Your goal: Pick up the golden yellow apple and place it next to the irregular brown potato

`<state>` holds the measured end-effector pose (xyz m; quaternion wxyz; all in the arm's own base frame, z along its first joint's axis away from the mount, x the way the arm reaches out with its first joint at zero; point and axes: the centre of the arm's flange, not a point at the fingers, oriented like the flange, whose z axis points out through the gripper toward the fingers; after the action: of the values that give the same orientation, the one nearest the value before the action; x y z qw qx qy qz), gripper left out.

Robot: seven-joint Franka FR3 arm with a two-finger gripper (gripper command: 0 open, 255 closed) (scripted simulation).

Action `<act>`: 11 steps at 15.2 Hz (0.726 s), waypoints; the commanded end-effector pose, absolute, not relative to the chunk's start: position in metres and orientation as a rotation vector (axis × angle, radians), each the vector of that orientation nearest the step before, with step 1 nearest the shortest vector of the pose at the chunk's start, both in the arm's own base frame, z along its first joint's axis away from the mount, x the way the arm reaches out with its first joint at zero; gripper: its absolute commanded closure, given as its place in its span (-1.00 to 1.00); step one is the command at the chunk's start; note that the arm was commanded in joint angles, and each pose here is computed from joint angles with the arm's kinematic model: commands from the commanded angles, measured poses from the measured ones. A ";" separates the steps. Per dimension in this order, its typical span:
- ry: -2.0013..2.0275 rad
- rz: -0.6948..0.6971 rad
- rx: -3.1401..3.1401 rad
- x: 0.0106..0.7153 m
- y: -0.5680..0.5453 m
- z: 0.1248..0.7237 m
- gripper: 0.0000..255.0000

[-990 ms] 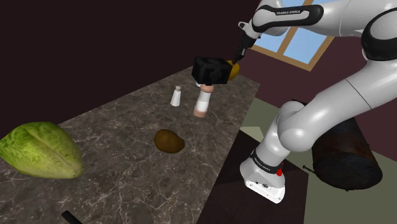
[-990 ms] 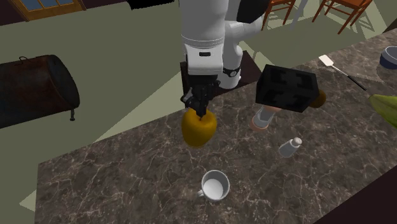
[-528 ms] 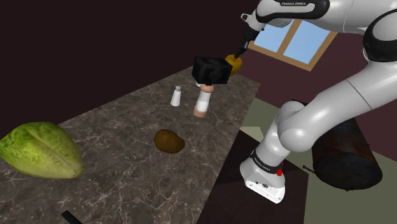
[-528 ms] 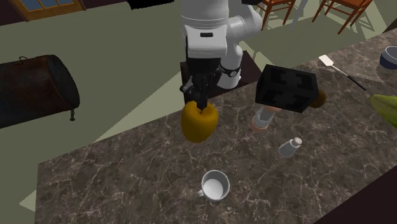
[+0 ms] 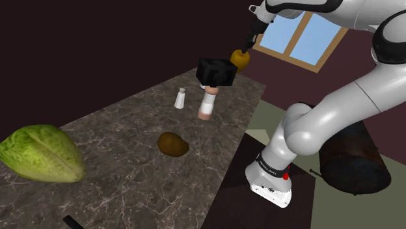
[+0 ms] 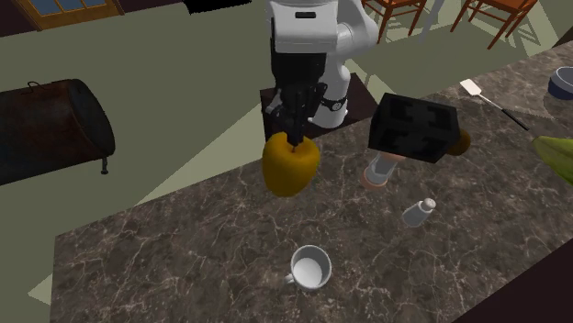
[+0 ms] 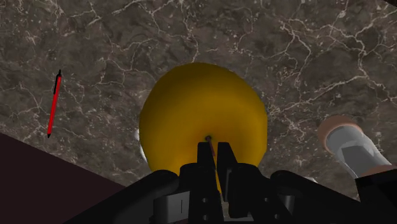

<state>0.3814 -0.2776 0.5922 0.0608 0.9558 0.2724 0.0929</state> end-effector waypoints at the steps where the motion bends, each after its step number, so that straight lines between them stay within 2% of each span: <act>1: 0.823 0.281 2.892 0.385 -0.259 0.594 1.00; 11: 0.823 0.281 2.892 0.401 -0.128 0.594 1.00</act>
<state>0.4010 -0.1394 0.5940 0.0607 0.9557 0.2728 0.0926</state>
